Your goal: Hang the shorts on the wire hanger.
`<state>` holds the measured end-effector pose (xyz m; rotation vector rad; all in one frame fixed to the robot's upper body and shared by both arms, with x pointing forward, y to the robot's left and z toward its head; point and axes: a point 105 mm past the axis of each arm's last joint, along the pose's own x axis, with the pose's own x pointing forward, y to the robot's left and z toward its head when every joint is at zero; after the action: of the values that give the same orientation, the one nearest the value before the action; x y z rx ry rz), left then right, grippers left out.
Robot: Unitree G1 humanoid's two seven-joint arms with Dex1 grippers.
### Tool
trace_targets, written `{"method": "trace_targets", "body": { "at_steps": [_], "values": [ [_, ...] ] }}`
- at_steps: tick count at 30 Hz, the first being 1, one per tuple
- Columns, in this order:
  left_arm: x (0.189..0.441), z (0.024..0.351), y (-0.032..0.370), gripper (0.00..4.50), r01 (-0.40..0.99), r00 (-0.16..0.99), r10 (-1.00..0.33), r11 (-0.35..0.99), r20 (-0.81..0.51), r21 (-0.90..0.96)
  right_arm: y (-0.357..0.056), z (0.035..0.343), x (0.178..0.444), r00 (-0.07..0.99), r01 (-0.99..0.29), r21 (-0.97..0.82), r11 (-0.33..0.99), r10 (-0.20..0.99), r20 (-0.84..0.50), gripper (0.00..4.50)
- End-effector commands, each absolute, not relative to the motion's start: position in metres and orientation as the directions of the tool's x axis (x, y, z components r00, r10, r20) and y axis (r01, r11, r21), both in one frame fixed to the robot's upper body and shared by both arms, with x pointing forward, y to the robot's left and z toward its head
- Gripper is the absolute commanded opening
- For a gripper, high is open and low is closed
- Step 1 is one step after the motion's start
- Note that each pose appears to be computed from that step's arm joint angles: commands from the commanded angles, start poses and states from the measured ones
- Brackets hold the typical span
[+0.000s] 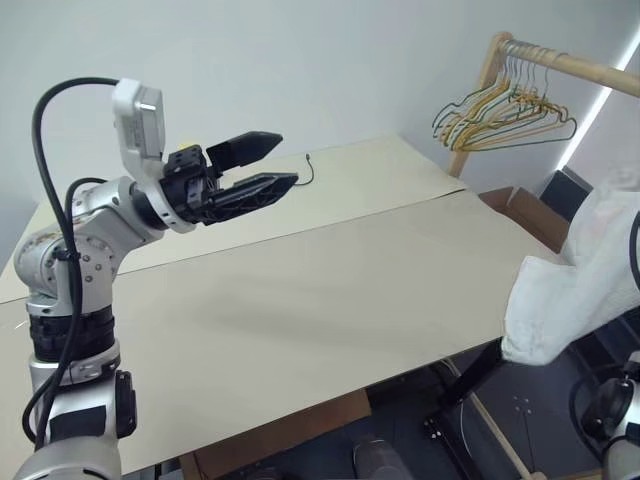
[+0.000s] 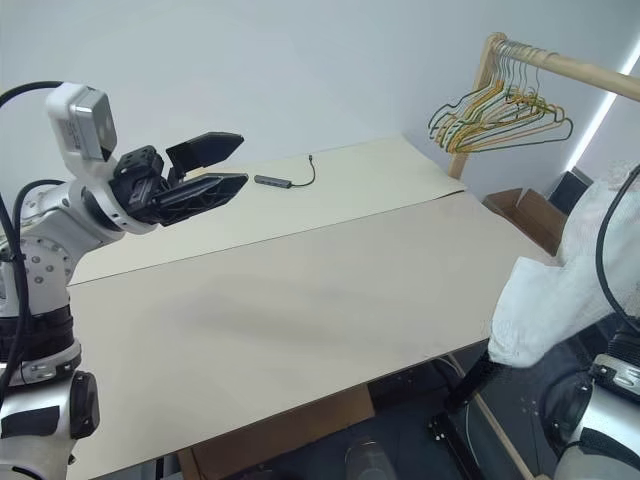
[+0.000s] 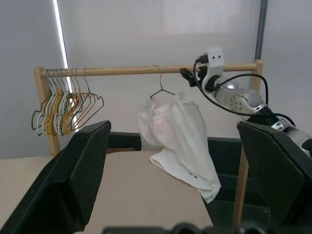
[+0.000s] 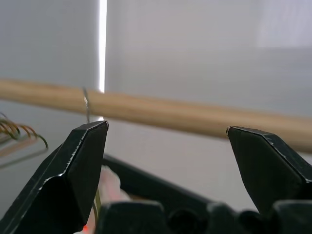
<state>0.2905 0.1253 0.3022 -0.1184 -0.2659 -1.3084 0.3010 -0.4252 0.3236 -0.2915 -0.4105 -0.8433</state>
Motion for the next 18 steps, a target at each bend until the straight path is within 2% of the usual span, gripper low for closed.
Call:
{"method": "trace_targets", "body": {
  "at_steps": [1, 10, 15, 18],
  "values": [
    [0.287, 0.311, 0.128, 4.50, 0.956, 0.234, -0.934, 0.271, 0.272, 0.109, -0.391, 0.351, 0.298, 0.610, 0.710, -0.141, 0.690, -0.502, 0.613, 4.49],
    [0.287, 0.311, 0.129, 4.50, 0.954, 0.243, -0.933, 0.280, 0.265, 0.111, -0.354, 0.355, 0.303, 0.687, 0.582, -0.242, 0.777, -0.310, 0.657, 4.49],
    [0.289, 0.305, 0.132, 4.50, 0.938, 0.283, -0.930, 0.319, 0.233, 0.133, -0.299, 0.350, 0.313, 0.814, 0.259, -0.356, 0.898, -0.004, 0.581, 4.49],
    [0.291, 0.289, 0.136, 4.50, 0.903, 0.344, -0.919, 0.381, 0.194, 0.201, -0.253, 0.337, 0.322, 0.851, -0.041, -0.436, 0.899, 0.260, 0.457, 4.49]
  ]
}}
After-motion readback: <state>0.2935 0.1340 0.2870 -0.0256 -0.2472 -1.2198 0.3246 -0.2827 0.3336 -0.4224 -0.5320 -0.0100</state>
